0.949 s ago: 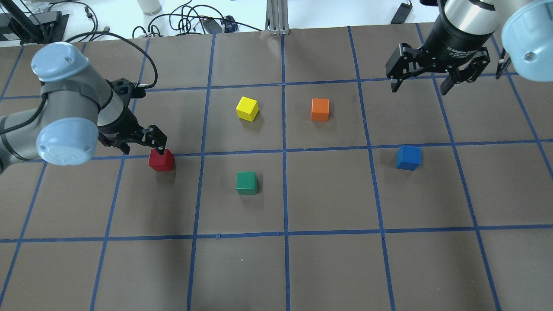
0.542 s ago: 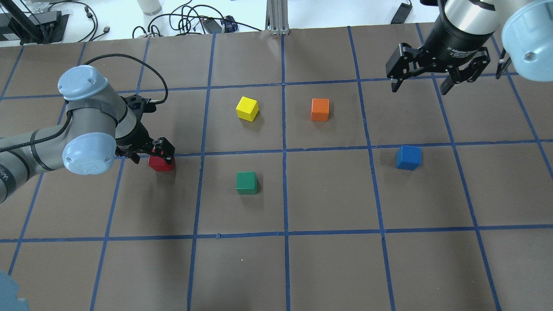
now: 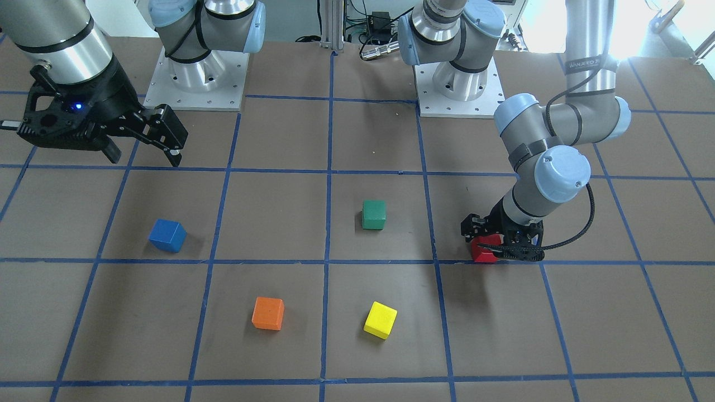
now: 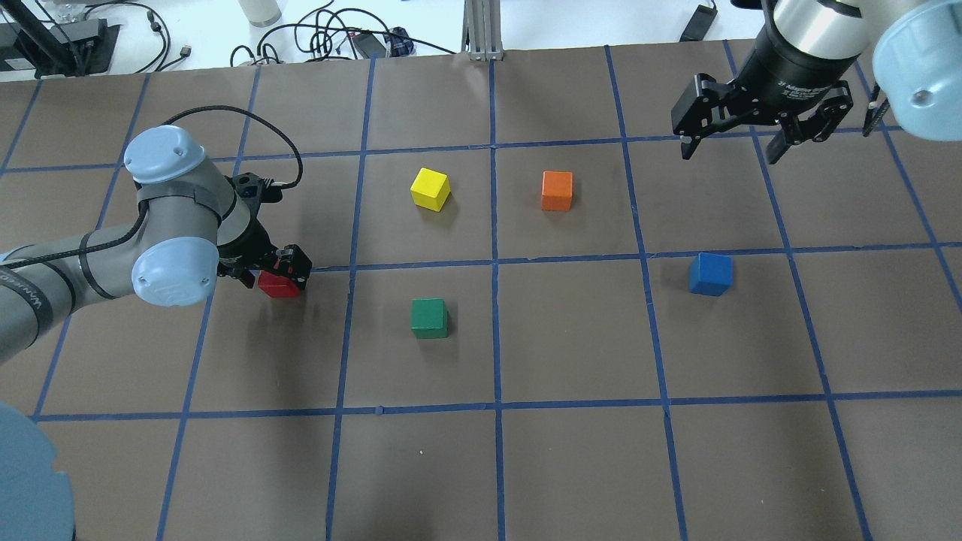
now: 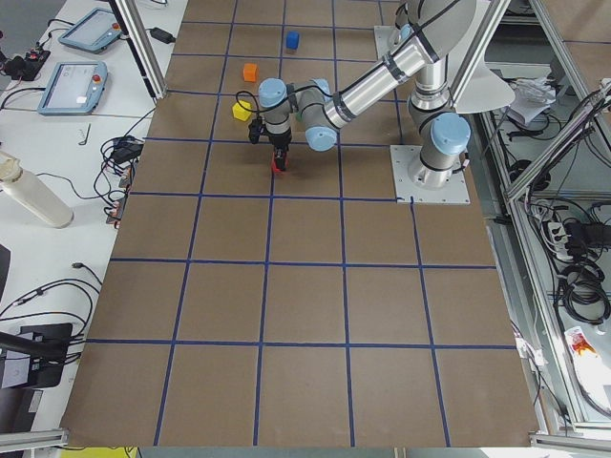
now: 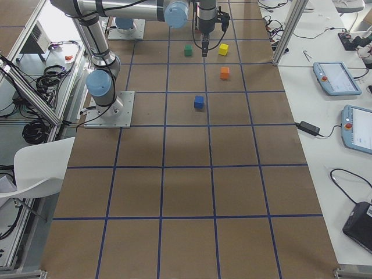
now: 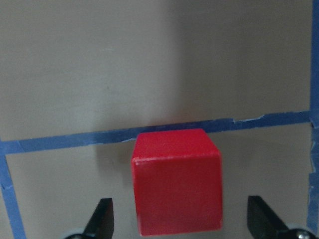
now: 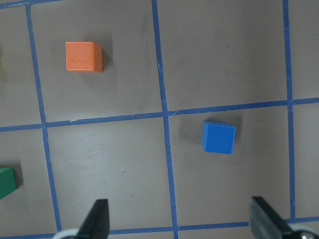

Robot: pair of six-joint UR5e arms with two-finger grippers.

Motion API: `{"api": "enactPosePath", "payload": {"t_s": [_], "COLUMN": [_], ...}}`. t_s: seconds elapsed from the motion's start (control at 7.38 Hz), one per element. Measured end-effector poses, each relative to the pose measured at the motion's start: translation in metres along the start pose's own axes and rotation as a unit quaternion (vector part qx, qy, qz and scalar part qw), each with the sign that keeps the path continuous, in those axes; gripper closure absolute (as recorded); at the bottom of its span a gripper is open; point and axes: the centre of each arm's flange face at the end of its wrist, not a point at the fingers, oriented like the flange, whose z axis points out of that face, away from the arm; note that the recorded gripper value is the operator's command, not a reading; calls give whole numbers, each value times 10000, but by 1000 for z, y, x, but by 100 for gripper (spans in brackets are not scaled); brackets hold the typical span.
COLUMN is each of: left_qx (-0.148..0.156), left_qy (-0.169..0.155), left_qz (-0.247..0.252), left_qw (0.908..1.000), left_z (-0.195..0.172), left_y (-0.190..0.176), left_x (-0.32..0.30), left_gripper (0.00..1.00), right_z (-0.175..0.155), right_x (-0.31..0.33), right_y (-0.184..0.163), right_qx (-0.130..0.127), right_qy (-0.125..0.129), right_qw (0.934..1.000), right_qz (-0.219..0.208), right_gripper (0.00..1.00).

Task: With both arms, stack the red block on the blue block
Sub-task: 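Close the left gripper on the red cube and lift it, then carry the red cube with the left gripper toward the table centre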

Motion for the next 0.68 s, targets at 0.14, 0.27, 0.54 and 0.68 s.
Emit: {"api": "enactPosePath", "payload": {"t_s": [0.14, 0.27, 0.54, 0.68], "left_qx": [42, 94, 194, 205], "left_qy": [-16, -38, -149, -165], "left_qz": [-8, 5, 36, -9], "left_qw": [10000, 9999, 9997, 9997], "left_z": [-3, -10, -34, -50], "left_y": [-2, -5, -12, -19], "left_x": [0, 3, 15, 30], "left_gripper": [90, 91, 93, 95], "right_z": [0, 0, -1, -2], "right_x": [0, 0, 0, 0], "right_y": [0, 0, 0, -1], "right_qx": [2, 3, 33, 58], "right_qy": [0, 0, -4, -1], "right_qw": [10000, 10000, 10000, 10000], "right_qz": [-2, -1, 37, 46], "right_gripper": [0, 0, 0, 0]}}
